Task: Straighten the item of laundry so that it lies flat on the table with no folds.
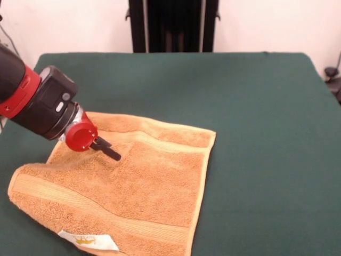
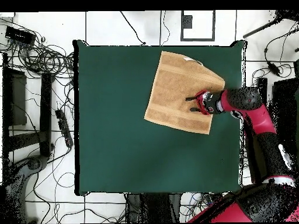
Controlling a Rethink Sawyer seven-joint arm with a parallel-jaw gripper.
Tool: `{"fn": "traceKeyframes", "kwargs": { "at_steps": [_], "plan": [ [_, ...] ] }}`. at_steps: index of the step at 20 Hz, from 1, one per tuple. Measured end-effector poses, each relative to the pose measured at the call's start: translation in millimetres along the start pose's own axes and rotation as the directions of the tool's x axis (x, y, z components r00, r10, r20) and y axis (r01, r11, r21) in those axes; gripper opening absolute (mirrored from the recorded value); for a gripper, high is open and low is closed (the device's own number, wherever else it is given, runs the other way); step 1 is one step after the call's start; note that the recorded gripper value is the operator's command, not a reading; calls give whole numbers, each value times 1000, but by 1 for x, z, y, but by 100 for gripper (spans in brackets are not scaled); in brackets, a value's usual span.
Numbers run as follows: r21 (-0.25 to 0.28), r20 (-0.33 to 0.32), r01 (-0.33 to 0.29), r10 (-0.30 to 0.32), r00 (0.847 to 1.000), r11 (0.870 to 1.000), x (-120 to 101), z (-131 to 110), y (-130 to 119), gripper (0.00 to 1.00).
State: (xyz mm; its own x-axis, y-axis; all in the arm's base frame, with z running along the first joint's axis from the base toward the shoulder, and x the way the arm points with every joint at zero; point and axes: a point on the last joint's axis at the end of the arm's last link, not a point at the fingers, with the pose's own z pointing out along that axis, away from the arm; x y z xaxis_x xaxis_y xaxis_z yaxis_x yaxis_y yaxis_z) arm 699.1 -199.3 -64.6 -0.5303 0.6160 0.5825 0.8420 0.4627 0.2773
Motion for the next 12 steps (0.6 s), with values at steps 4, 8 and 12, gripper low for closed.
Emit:
{"fn": "traceKeyframes", "kwargs": {
  "at_steps": [4,8,12],
  "plan": [
    [-5,-7,3,-3,1000,1000,1,3,2,100],
    [-12,-15,4,-4,1000,1000,2,6,3,100],
    [-33,-27,-4,3,1000,999,0,7,2,100]
  ]
}}
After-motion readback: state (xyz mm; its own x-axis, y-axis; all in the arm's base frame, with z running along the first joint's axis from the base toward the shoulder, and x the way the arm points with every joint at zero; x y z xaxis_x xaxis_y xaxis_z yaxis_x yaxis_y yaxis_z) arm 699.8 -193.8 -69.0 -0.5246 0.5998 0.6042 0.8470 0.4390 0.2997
